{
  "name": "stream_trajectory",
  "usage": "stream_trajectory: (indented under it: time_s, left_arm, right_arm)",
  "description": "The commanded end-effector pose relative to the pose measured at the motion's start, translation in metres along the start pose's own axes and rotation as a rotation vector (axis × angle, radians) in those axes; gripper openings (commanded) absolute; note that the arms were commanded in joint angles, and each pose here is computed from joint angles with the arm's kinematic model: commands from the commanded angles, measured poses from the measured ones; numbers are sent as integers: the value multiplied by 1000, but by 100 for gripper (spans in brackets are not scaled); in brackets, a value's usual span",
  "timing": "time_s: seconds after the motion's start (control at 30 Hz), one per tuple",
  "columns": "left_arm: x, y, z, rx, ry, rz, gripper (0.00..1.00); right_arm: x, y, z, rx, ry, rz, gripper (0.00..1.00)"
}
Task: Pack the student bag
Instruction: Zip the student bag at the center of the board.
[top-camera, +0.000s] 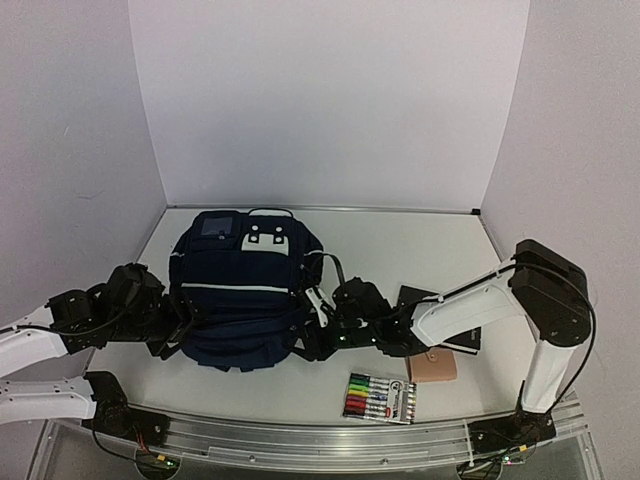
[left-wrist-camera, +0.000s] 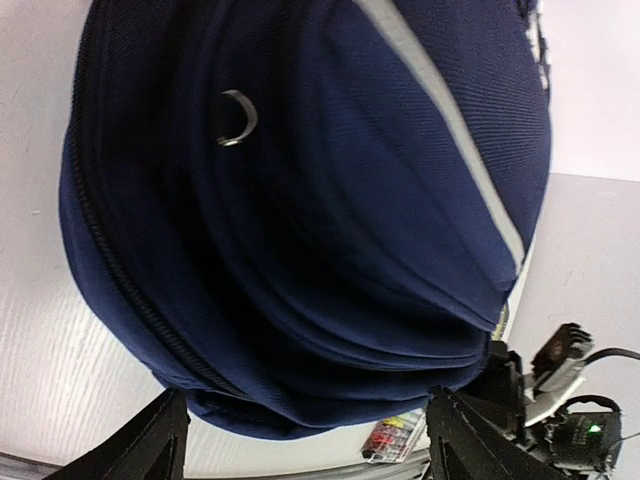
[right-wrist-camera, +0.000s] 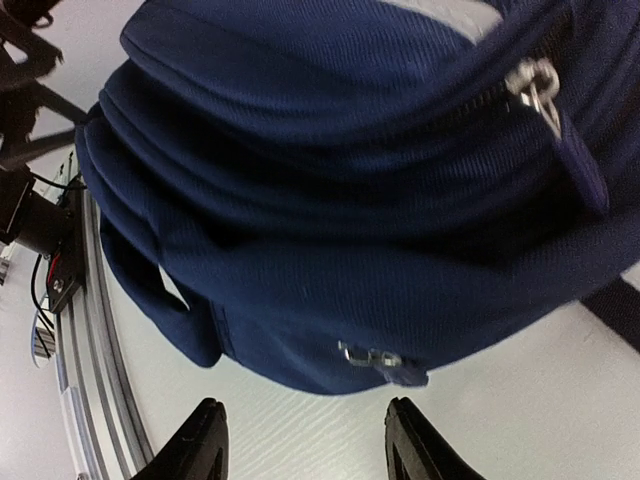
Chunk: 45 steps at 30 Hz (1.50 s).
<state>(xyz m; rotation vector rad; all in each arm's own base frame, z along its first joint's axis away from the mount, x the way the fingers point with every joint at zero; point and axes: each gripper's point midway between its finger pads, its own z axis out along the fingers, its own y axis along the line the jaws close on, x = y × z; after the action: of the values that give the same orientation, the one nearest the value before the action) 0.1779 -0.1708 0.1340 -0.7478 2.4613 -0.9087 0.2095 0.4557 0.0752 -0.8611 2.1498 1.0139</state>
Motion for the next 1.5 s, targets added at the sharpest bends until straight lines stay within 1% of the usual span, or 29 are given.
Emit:
stream_trajectory:
  time_s: [0.0,0.1,0.27,0.47,0.57,0.67,0.7,0.77,0.93,1.0,1.07,1.17,1.23,1.33,1.47]
  left_arm:
    - [6,18,7,-29,17,-90,83]
    - [4,19,10,-25,5,-87,86]
    - [-6,15,16,-16,-49,-71,89]
    - [-17,5,27,-5,-62,-55,89]
    - [-27,7,27,-17,-93,-52,87]
    - [-36,10,27,-4,-121,-67,78]
    - [-37,10,28,3,-122,-74,75]
    - [-39,12,31,11,-118,-84,67]
    - [-45,10,33,10,-126,-73,48]
    - [-48,12,34,1,-130,-67,42]
    - [-52,13,34,1,-134,-69,31]
    - [-59,14,34,-1,-138,-68,12]
    - [-66,15,33,-4,-141,-66,2]
    - [-75,14,30,5,-141,-60,0]
    - [-89,15,27,5,-145,-49,0]
  right_arm:
    - [-34,-5,8,16,-101,-38,51]
    - [-35,-15,9,30,-99,-28,51]
    - [-32,-19,15,22,-84,-26,51]
    - [-32,-22,23,22,-78,-42,51]
    - [-37,-22,22,35,-88,-68,49]
    - [-42,-26,22,68,-92,-99,48]
    - [-43,-27,22,75,-90,-110,46]
    - [-44,-27,23,81,-80,-125,39]
    - [-39,-21,24,50,-64,-125,13]
    - [-37,-21,23,45,-59,-118,6]
    - [-37,-19,23,35,-58,-106,0]
    - [-43,-26,22,74,-80,-64,0]
    - [-48,-34,18,118,-102,-31,0]
    - [-53,-50,9,159,-120,29,0]
    - [-50,-85,-3,234,-110,93,0]
